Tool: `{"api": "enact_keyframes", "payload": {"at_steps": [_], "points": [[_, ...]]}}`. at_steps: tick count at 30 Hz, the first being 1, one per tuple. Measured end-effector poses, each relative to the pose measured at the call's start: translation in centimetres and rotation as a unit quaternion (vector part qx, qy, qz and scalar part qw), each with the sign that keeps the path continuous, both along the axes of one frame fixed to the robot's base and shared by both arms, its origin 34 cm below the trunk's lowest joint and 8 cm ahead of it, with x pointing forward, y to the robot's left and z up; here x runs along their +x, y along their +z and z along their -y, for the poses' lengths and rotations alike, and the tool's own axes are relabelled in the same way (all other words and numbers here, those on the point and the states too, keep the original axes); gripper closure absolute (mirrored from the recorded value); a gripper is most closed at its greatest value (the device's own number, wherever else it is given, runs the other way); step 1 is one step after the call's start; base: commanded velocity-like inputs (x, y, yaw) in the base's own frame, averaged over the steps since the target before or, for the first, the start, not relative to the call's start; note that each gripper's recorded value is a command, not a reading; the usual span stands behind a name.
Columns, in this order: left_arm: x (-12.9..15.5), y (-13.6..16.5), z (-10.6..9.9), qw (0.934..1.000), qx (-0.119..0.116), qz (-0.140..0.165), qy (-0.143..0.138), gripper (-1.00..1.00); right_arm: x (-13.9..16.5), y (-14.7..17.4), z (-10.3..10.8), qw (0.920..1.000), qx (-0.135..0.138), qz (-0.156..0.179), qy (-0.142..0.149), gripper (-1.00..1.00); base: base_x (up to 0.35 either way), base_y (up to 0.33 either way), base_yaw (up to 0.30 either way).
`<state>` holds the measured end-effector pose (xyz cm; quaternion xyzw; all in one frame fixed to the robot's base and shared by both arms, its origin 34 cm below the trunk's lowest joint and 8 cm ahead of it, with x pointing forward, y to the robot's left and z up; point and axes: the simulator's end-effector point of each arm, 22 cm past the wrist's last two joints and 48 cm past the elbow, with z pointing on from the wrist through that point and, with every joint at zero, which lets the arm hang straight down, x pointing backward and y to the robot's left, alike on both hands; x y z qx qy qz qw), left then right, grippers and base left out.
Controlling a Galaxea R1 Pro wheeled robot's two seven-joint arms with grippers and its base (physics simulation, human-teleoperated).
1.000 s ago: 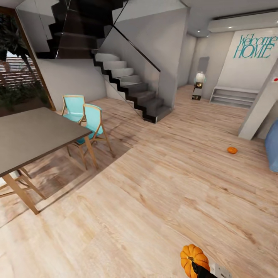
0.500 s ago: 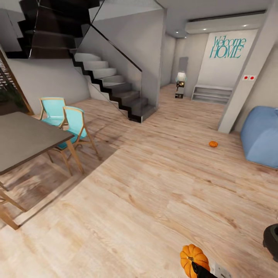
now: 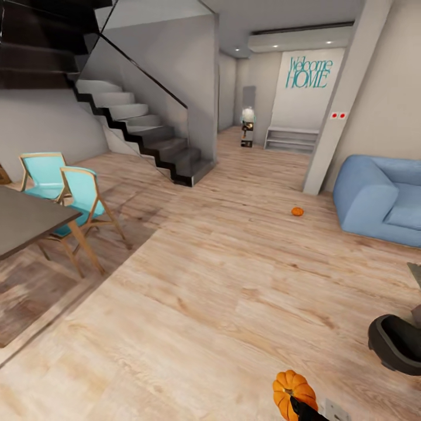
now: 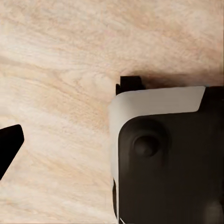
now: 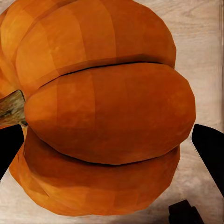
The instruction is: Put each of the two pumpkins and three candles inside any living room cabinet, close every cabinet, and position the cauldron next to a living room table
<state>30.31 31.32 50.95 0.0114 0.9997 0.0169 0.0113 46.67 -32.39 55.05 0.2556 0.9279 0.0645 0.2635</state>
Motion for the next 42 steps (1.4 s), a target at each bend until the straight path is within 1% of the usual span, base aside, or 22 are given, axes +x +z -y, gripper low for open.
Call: {"api": "enact_keyframes", "payload": {"at_steps": [2,3,5,6,8,10,13,14,16,19,21,22,24,25,27,33,39,41,42], "points": [[4.0,0.5,-0.2,0.9995,-0.003,0.03,-0.003,-1.0,0.0,0.0,0.0,1.0,0.0,0.0,0.0,1.0,0.288,0.0,-0.264],[6.5,1.0,0.1,0.9987,-0.007,0.051,-0.005,-1.0,0.0,0.0,0.0,1.0,0.0,0.0,0.0,1.0,0.312,0.0,-0.264],[9.3,1.6,0.5,0.9973,-0.012,0.073,-0.007,-1.0,0.0,0.0,0.0,1.0,0.0,0.0,0.0,1.0,0.321,0.0,-0.264],[10.2,1.8,0.8,0.9965,-0.015,0.082,-0.008,-1.0,0.0,0.0,0.0,1.0,0.0,0.0,0.0,1.0,0.328,0.0,-0.264],[12.6,2.3,1.8,0.9922,-0.023,0.122,-0.011,-1.0,0.0,0.0,0.0,1.0,0.0,0.0,0.0,1.0,0.331,0.0,-0.264],[14.0,2.8,2.1,0.9884,-0.026,0.149,-0.012,-1.0,0.0,0.0,0.0,1.0,0.0,0.0,0.0,1.0,0.332,0.0,-0.264],[16.3,3.6,2.9,0.9831,-0.035,0.179,-0.015,-1.0,0.0,0.0,0.0,1.0,0.0,0.0,0.0,1.0,0.333,0.0,-0.258],[17.4,4.1,3.3,0.9805,-0.04,0.192,-0.017,-1.0,0.0,0.0,0.0,1.0,0.0,0.0,0.0,1.0,0.33,0.0,-0.254],[18.6,4.6,3.7,0.9777,-0.045,0.204,-0.019,-1.0,0.0,0.0,0.0,1.0,0.0,0.0,-0.001,1.0,0.32,0.0,-0.252],[19.7,5.1,4.0,0.9762,-0.05,0.21,-0.021,-1.0,-0.1,0.0,0.0,1.0,0.0,0.0,-0.001,1.0,0.306,0.0,-0.252],[21.7,5.8,4.2,0.975,-0.051,0.215,-0.023,-1.0,-0.1,-0.1,-0.1,1.0,0.0,-0.001,-0.001,1.0,0.274,0.0,-0.252],[22.6,6.1,3.9,0.9777,-0.049,0.203,-0.025,-1.0,-0.1,-0.1,-0.1,1.0,0.001,-0.001,-0.001,1.0,0.242,0.0,-0.252],[23.0,6.2,2.9,0.9833,-0.043,0.175,-0.026,-1.0,-0.1,-0.1,-0.1,1.0,0.001,-0.001,-0.003,1.0,0.21,0.0,-0.252],[23.3,6.5,2.8,0.9844,-0.043,0.168,-0.027,-1.0,-0.1,-0.1,-0.1,1.0,0.002,-0.001,-0.003,1.0,0.195,0.0,-0.253],[24.3,7.2,3.1,0.9842,-0.048,0.167,-0.033,-1.0,-0.1,-0.2,-0.1,1.0,0.002,-0.002,-0.004,1.0,0.216,0.0,-0.253],[24.8,7.6,3.4,0.9841,-0.051,0.166,-0.039,-1.0,-0.2,-0.2,-0.2,1.0,0.003,-0.003,-0.006,1.0,0.305,0.0,-0.238],[24.7,7.5,3.5,0.9842,-0.051,0.165,-0.039,-1.0,-0.3,-0.3,-0.2,1.0,0.002,-0.003,-0.001,1.0,0.331,0.035,-0.045],[24.7,7.5,3.5,0.9842,-0.051,0.165,-0.039,-1.0,-0.3,-0.3,-0.6,1.0,0.003,-0.003,0.002,1.0,0.319,0.112,-0.005],[24.7,7.5,3.5,0.9842,-0.051,0.165,-0.039,-1.0,-0.2,-0.4,-1.4,0.9999,0.008,-0.004,0.006,1.0,0.316,0.123,-0.002]]}}
